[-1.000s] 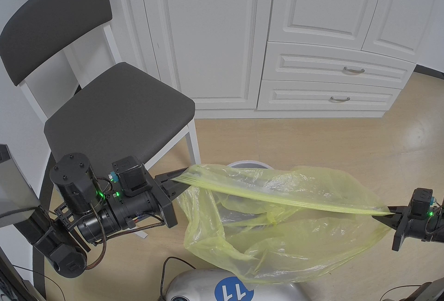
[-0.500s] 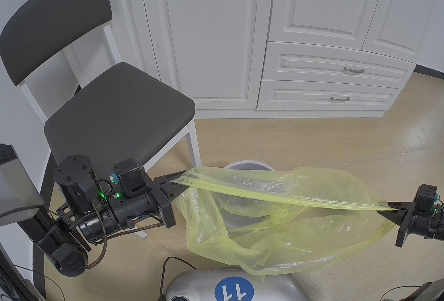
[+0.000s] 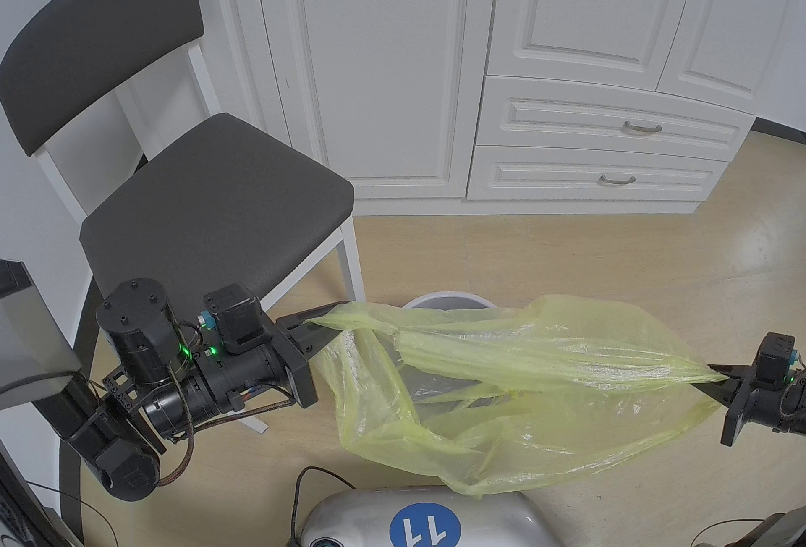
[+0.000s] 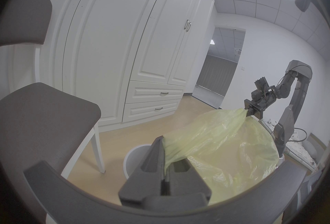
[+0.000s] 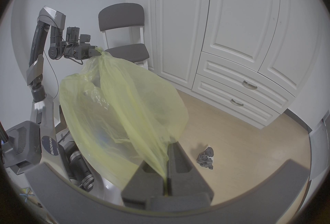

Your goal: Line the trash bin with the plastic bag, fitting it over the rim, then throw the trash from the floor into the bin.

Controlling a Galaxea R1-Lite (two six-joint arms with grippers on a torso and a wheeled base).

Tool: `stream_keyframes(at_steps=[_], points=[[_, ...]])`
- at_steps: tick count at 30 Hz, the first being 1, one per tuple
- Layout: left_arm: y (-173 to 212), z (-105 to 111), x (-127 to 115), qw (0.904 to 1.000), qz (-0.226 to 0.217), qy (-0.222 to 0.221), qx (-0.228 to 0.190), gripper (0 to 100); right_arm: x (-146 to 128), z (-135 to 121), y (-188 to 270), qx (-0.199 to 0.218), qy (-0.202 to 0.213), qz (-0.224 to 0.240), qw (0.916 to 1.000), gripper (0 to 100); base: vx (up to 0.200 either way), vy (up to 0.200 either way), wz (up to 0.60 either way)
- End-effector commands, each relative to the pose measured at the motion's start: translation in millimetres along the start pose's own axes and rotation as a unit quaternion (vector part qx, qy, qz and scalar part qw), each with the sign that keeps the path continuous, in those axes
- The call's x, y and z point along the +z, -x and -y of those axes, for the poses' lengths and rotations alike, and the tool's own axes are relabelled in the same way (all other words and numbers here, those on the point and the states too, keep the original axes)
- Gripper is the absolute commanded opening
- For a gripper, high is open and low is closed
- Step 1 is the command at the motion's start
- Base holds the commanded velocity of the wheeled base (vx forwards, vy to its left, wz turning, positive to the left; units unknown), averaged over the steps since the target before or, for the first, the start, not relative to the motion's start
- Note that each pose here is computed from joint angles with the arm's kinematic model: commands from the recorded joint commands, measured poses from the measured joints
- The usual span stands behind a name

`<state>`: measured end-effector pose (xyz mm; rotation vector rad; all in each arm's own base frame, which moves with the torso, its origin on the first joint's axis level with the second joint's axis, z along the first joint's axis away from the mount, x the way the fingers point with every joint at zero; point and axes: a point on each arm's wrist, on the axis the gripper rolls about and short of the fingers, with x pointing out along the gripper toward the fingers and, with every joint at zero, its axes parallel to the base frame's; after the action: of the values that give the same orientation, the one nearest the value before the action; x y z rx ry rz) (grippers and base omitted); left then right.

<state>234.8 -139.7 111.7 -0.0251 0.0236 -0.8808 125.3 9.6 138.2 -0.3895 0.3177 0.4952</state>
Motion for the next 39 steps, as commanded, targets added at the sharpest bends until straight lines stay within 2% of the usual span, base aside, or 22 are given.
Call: stream_keyframes(at_steps=[1, 9, 18, 24, 28, 29, 30, 32, 35, 39], points=[[-2.3, 3.1, 0.1, 1.0, 0.001, 0.0, -0.007, 0, 1.5, 0.9, -0.2, -0.001, 0.002, 0.004, 1.0, 0, 0.0, 0.0, 0.0], [-10.7, 12.4, 3.4, 0.9999, 0.011, 0.001, -0.012, 0, 5.2, 1.6, -0.6, -0.001, -0.004, 0.011, 0.9999, 0, 0.0, 0.0, 0.0], [-22.3, 23.9, 4.0, 0.9998, 0.018, 0.0, 0.013, 0, 18.5, -2.0, -5.4, 0.012, -0.066, 0.025, 0.9974, 0, 0.0, 0.0, 0.0], [-23.7, 25.2, 5.9, 0.9996, 0.023, 0.0, 0.014, 0, 30.4, -10.0, -13.3, 0.015, -0.113, 0.023, 0.9932, 0, 0.0, 0.0, 0.0], [-25.9, 27.9, 10.2, 0.9994, 0.032, -0.001, 0.01, 0, 45.4, -15.9, -23.6, 0.027, -0.178, 0.026, 0.9833, 0, 0.0, 0.0, 0.0], [-26.2, 28.3, 10.5, 0.9994, 0.033, -0.002, 0.01, 0, 45.8, -16.2, -24.0, 0.028, -0.181, 0.026, 0.9827, 0, 0.0, 0.0, 0.0], [-28.1, 29.6, 12.3, 0.9991, 0.038, -0.001, 0.018, 0, 53.1, -18.8, -29.4, 0.033, -0.214, 0.028, 0.9759, 0, 0.0, 0.0, 0.0], [-32.9, 33.1, 13.6, 0.9986, 0.044, 0.0, 0.03, 0, 60.9, -21.5, -36.3, 0.033, -0.248, 0.033, 0.9676, 0, 0.0, 0.0, 0.0], [-40.1, 40.7, 12.5, 0.9981, 0.047, 0.01, 0.04, 0, 68.4, -26.0, -44.9, 0.034, -0.281, 0.041, 0.9582, 0, 0.0, 0.0, 0.0], [-51.1, 49.8, 10.7, 0.9971, 0.052, 0.02, 0.051, 0, 74.1, -35.2, -51.0, 0.053, -0.301, 0.05, 0.9509, 0, 0.0, 0.0, 0.0]])
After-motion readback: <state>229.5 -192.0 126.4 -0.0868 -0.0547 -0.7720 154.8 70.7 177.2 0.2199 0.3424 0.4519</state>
